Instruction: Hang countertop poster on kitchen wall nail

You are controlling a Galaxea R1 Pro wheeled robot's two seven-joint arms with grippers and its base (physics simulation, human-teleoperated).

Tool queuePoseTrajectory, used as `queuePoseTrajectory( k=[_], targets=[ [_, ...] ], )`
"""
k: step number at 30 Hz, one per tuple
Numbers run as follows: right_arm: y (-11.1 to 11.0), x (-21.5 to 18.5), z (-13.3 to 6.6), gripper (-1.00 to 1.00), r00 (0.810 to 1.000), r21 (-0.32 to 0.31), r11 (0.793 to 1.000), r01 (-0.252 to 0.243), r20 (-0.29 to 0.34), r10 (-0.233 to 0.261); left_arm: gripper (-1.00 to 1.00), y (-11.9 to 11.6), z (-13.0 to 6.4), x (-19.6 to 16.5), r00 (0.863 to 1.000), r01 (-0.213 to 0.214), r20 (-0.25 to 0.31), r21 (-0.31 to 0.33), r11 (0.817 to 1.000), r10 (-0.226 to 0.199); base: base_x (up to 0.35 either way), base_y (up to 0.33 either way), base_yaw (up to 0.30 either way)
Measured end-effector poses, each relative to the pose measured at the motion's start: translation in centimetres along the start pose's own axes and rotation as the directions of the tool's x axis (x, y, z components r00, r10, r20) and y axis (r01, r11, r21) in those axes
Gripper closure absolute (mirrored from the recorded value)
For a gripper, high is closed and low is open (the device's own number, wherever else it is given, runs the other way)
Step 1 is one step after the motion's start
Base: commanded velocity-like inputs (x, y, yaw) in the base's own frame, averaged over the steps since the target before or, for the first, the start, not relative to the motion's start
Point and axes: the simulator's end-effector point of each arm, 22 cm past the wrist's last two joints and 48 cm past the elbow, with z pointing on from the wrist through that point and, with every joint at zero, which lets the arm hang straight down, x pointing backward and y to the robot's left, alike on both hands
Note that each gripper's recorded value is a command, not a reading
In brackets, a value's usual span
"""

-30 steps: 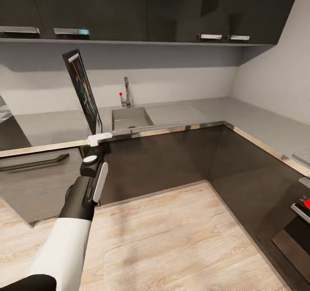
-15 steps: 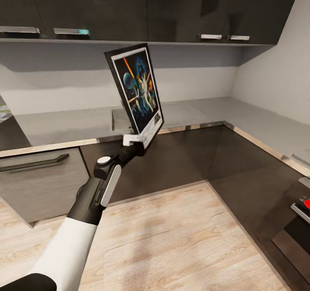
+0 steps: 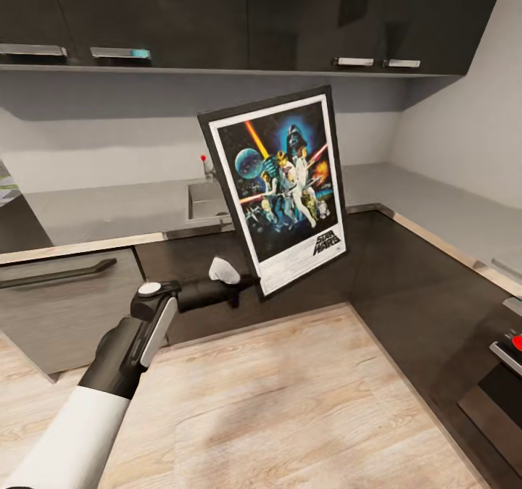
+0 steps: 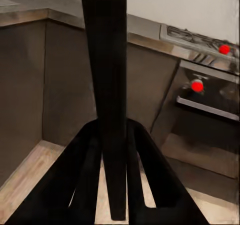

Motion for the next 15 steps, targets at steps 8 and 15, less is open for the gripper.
queuePoseTrajectory(
  k=[8,15],
  targets=[
    [-0.2,0.0,0.0,-1.00,1.000,0.001,1.000,0.004,0.001,-0.004,1.00,-4.3,-3.9,4.9,0.999,0.007,-0.054,0.167,0.986,0.002,0.000,0.000,0.000],
    [-0.5,-0.2,0.2,-1.00,1.000,0.000,1.000,0.009,0.005,-0.009,1.00,-6.5,-8.7,10.5,0.993,-0.005,-0.108,0.272,0.962,0.036,0.000,0.000,0.000]
  ],
)
